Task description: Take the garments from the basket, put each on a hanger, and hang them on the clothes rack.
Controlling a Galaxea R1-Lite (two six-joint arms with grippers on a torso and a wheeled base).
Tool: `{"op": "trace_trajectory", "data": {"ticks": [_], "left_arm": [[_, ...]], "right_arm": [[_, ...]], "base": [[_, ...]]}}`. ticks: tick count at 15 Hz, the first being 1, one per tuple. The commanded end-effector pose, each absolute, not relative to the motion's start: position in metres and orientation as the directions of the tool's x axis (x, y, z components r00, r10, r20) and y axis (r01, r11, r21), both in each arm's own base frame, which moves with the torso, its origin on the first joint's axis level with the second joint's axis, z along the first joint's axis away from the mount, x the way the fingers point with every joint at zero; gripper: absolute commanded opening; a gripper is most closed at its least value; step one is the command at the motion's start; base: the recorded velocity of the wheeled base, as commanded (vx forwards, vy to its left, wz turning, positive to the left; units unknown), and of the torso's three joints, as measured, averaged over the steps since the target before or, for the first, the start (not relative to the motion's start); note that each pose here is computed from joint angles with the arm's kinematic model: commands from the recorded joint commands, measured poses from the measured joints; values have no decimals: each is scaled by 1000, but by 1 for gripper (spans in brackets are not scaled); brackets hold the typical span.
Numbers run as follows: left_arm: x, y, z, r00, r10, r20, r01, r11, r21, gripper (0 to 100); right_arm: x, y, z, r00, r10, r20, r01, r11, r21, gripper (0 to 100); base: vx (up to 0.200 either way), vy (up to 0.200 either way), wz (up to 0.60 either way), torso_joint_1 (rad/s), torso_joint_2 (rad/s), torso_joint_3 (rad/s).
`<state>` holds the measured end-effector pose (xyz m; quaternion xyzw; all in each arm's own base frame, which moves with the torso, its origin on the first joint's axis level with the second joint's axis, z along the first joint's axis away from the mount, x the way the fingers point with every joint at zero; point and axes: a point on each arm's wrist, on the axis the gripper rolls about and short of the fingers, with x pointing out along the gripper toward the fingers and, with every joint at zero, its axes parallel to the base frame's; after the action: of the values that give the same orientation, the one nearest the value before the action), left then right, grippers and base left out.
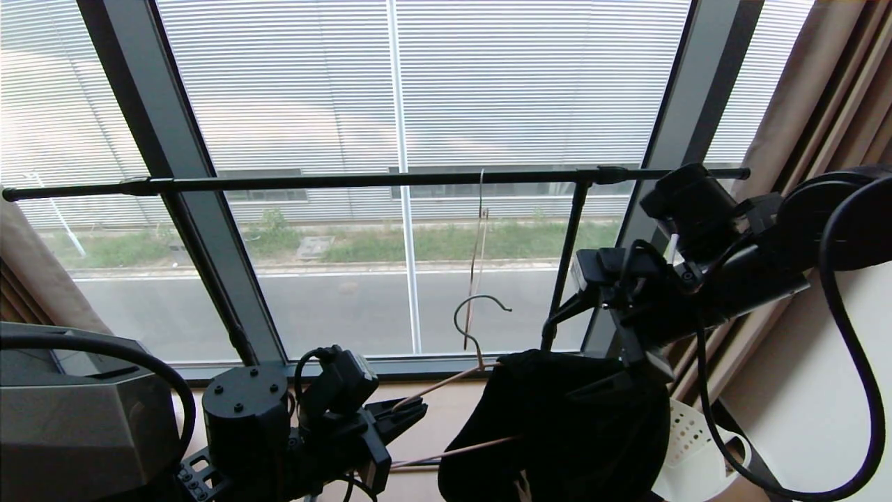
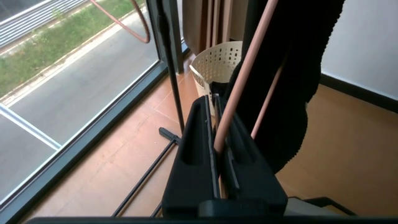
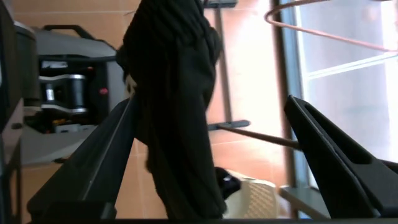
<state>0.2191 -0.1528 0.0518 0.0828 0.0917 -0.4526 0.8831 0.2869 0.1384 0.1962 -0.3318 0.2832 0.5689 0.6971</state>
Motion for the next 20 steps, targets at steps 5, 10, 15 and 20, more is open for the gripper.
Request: {"op": "trace_trajectory", "data": {"ticks": [5, 10, 15, 20], "left_arm": [[219, -151, 57, 583, -783, -219, 809, 583, 71, 0], [220, -151, 57, 586, -781, -216, 807, 586, 67, 0], [221, -151, 58, 586, -782, -212, 807, 587, 66, 0], [222, -152, 59, 588, -781, -207, 805, 590, 61, 0]], "right_arm": [[299, 149, 166, 113, 578, -808, -991, 119, -54, 100], [300, 157, 159, 90, 575, -813, -994, 101, -39, 100], [300, 157, 162, 95, 580, -809, -993, 113, -35, 0], [297, 156, 168, 101, 596, -797, -993, 109, -44, 0]], "base": [[0, 0, 0, 0, 0, 0], [0, 0, 0, 0, 0, 0], [0, 0, 0, 0, 0, 0], [0, 0, 0, 0, 0, 0]]}}
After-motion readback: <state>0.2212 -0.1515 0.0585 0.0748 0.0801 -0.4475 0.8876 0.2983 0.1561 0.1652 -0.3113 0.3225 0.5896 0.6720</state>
